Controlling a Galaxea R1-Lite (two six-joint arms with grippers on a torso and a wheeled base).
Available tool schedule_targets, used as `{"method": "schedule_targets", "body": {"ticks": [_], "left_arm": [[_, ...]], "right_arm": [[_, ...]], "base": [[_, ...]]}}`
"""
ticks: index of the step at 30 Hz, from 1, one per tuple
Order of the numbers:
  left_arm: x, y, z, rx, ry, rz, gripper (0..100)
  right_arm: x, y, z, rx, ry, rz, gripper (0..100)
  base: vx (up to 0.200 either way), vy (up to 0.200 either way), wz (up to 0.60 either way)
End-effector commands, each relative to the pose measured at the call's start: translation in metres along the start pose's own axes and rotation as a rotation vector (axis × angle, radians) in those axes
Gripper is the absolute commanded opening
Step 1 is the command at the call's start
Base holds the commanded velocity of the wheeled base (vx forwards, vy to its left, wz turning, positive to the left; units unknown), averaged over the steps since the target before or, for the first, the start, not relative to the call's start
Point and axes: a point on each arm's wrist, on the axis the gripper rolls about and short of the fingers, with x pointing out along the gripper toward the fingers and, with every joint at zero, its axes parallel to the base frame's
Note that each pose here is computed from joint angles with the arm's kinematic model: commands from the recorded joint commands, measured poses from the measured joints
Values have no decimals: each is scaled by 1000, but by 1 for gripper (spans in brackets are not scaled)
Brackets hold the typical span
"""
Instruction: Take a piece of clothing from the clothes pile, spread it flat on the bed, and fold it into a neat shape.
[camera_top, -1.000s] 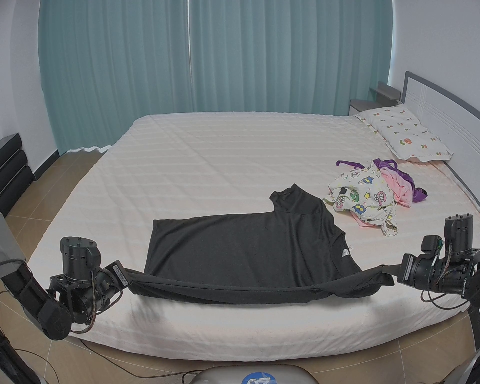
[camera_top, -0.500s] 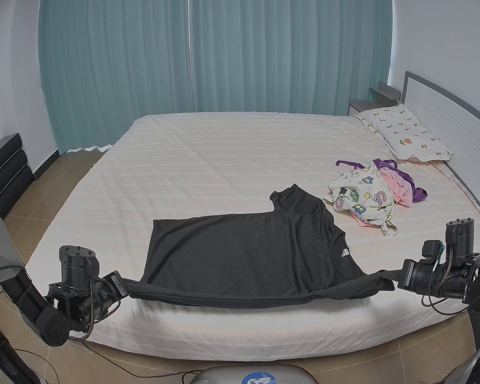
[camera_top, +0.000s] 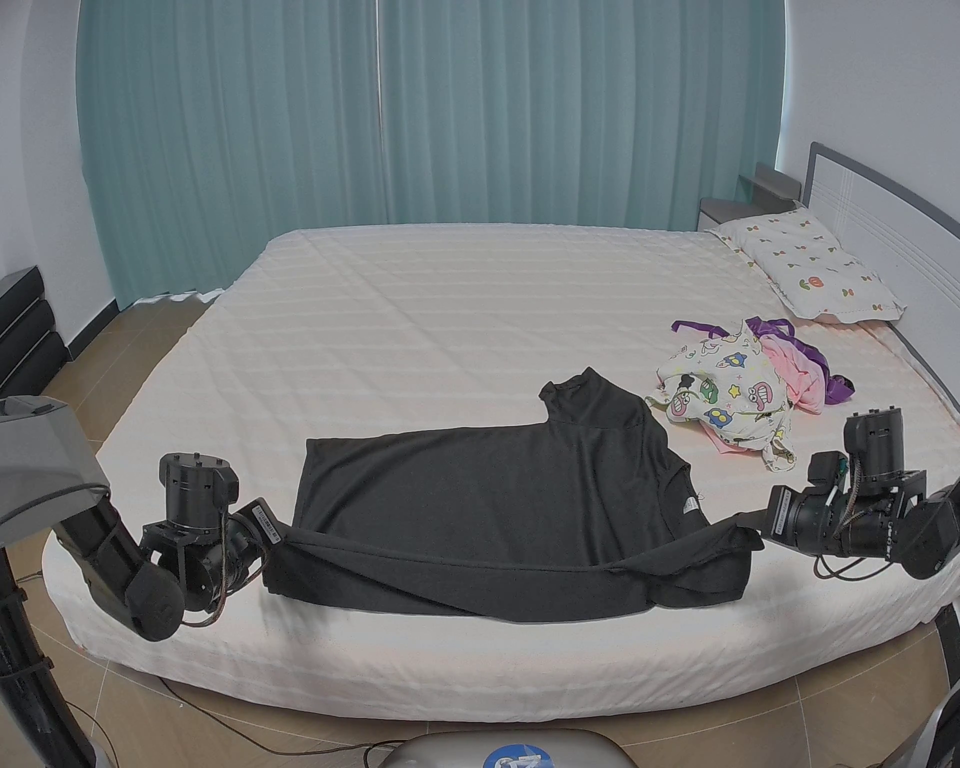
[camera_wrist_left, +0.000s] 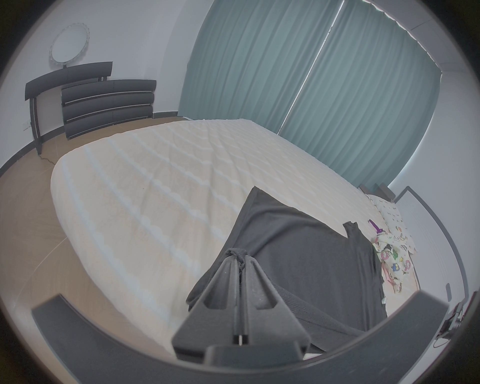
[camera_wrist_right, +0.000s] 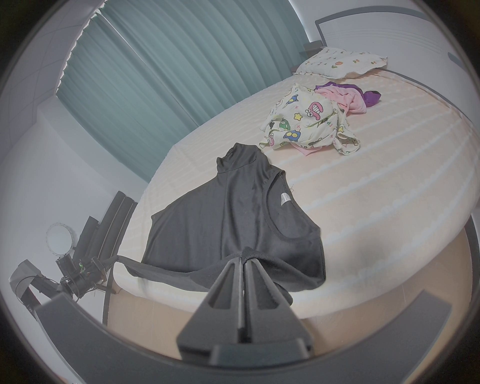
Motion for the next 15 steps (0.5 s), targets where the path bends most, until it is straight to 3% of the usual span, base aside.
{"method": "schedule_targets", "body": {"ticks": [1,10,15], "left_arm": [[26,3,-3,-4,8,32,0],[54,-4,-6,-10,-2,24,0],[46,-4,-2,-15,-9,17,0]], "right_arm": [[31,-5,4,9,35,-23,0],[53,-5,25,18,-11,-13,0],[38,-3,35,22,-58,-2,0]], "base": [[0,0,0],[0,0,0],[0,0,0]]}}
